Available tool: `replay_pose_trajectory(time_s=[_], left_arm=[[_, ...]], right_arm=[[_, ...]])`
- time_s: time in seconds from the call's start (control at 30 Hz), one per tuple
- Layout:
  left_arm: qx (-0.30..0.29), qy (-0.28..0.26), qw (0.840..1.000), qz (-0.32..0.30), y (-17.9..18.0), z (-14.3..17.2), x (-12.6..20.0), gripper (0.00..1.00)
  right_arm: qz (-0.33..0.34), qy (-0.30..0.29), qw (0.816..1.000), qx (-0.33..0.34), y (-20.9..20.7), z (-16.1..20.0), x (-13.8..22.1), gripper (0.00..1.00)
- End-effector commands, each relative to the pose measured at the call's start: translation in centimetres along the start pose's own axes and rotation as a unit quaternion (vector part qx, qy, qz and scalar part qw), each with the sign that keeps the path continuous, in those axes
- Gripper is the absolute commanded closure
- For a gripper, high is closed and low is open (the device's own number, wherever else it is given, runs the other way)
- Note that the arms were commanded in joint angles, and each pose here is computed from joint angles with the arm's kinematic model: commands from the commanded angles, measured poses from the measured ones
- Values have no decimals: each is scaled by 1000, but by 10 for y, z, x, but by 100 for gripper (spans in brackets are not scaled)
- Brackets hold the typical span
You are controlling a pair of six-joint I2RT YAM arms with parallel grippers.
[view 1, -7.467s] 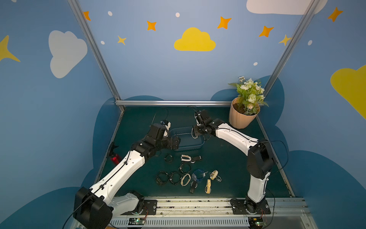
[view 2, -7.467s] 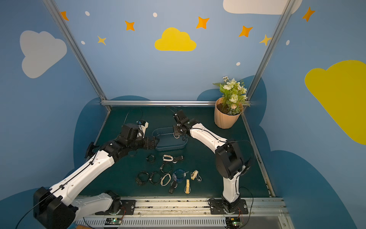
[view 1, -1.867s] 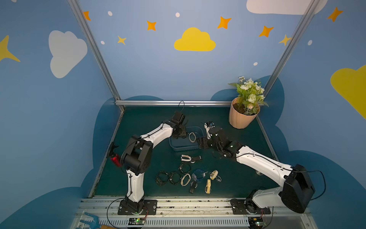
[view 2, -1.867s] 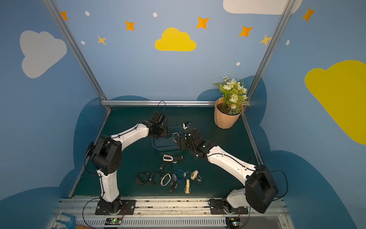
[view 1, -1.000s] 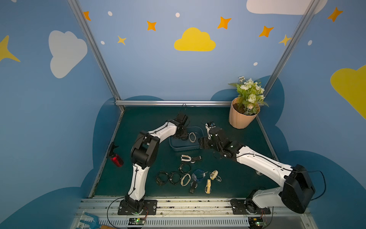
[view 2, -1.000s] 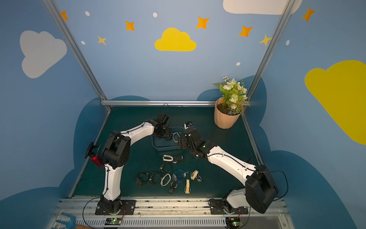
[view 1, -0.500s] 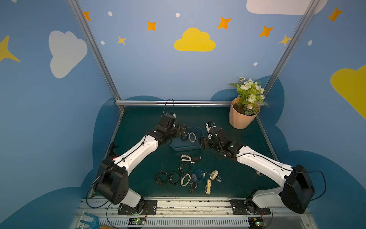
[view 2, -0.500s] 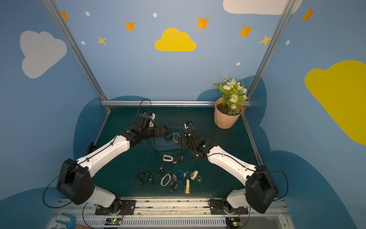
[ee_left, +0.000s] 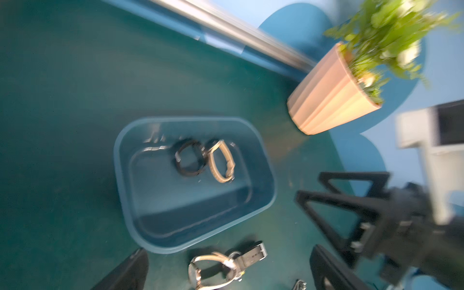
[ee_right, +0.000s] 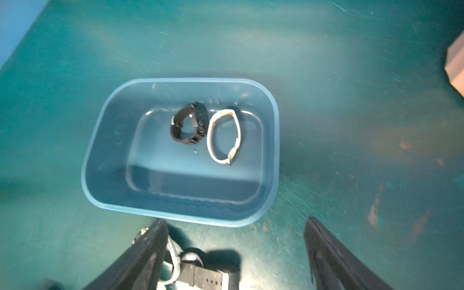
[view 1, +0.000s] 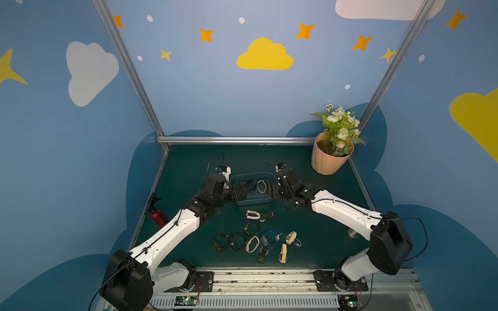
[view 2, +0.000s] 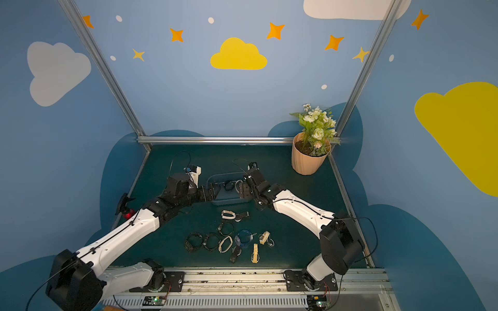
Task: Put the watch into the storage box
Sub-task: Pick up the watch at the center of the board.
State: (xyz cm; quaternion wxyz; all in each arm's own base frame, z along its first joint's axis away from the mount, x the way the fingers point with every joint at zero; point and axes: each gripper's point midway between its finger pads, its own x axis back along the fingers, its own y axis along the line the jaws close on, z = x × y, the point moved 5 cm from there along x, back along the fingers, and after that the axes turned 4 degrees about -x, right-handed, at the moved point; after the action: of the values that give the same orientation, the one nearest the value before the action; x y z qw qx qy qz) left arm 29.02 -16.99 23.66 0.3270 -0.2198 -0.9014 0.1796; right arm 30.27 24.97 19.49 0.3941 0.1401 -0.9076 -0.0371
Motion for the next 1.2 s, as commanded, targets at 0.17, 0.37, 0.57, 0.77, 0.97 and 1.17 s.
replay_pose_trajectory(time_s=[0.17,0.37,0.57,0.77,0.97,1.17], left_arm=[[-97,-7,994,43,-33,-30,39,0],[-98,26,992,69,-27,-2,29,0],[-106,36,992,54,-30,0,28,0],[-109,39,992,46,-28,0,26,0],[-109,40,992,43,-27,0,26,0],[-111,39,992,42,-27,0,27,0]], right_arm=[[46,81,995,-32,-36,53,27,15],[46,149,986,-61,-48,94,53,18],[65,207,971,-101,-58,140,63,27],[62,231,964,-117,-52,162,65,31],[58,243,960,-125,-45,170,63,40],[62,248,957,-134,-43,177,58,49]])
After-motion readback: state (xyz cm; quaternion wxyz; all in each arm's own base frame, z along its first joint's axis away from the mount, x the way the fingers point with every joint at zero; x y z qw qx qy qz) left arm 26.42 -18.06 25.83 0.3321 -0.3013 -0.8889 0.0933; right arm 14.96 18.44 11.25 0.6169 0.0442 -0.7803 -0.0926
